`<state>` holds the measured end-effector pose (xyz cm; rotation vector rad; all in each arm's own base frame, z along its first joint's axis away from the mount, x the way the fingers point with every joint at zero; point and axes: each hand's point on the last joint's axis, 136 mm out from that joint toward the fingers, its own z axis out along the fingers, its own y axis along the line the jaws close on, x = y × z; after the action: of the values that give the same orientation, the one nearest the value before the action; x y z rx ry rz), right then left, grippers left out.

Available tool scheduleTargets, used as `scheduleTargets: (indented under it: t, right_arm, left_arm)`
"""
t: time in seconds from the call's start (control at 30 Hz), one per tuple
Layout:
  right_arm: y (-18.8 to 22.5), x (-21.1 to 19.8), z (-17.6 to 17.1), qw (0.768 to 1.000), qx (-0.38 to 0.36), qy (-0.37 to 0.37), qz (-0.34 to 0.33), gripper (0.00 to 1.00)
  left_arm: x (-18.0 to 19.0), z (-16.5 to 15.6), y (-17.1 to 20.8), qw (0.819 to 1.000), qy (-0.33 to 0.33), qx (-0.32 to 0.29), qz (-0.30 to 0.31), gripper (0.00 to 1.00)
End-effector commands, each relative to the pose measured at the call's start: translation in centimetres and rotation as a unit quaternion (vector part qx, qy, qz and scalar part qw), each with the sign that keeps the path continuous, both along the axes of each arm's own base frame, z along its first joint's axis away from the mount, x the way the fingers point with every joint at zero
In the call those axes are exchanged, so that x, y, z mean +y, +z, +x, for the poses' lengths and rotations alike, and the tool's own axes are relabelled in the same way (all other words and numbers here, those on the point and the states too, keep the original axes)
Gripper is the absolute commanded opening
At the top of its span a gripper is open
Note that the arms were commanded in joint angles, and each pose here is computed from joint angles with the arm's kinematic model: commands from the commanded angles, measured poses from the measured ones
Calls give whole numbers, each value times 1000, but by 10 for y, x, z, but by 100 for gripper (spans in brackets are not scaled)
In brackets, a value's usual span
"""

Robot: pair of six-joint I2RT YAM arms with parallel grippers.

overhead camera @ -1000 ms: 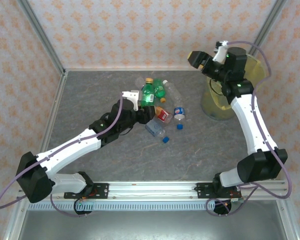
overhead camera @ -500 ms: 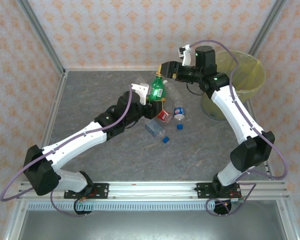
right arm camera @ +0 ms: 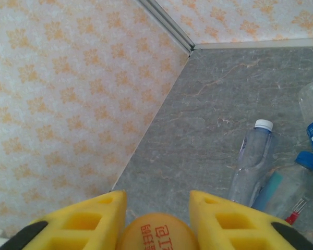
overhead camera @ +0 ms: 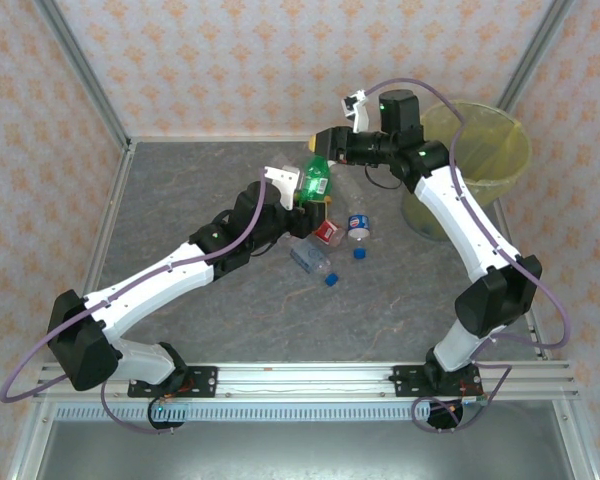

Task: Put the plastic bottles in the bin

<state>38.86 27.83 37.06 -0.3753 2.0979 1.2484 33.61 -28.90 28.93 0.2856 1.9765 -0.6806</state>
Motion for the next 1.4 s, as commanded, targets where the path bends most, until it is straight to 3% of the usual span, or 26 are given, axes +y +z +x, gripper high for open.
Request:
scheduleTargets:
  t: [0.0,0.07,0.37,0.43,0.47,0.67,0.9,1.07,1.37]
  right_arm:
    - [11,3,-5,1000,-7,14,6,24]
    - [14,2,-4,1000,-11,7,6,24]
    - [47,-34,12,996,-43,-68,28,22]
    - [57,-51,19,994,-51,-96,34,22]
    - [63,-63,23,991,-55,-114,39,21]
    - [93,-148,42,963,-82,-249,58,19]
    - [105,-255,46,893,-102,-436,43,22]
    - [113,-323,29,811,-128,-571,9,22]
    - [111,-378,-3,708,-155,-687,-58,22]
  left_arm:
    - [-5,0,14,1000,-8,-12,-13,46]
    - [-4,-1,15,1000,-5,-12,-12,48]
    - [12,-3,26,999,27,-28,-21,92]
    - [17,-3,31,998,37,-35,-27,94]
    - [20,-3,32,998,42,-38,-30,99]
    - [34,-4,38,996,68,-52,-37,99]
    - [40,-7,35,995,76,-51,-46,99]
    - [44,-9,32,994,80,-50,-52,99]
    - [50,-12,26,994,85,-48,-59,99]
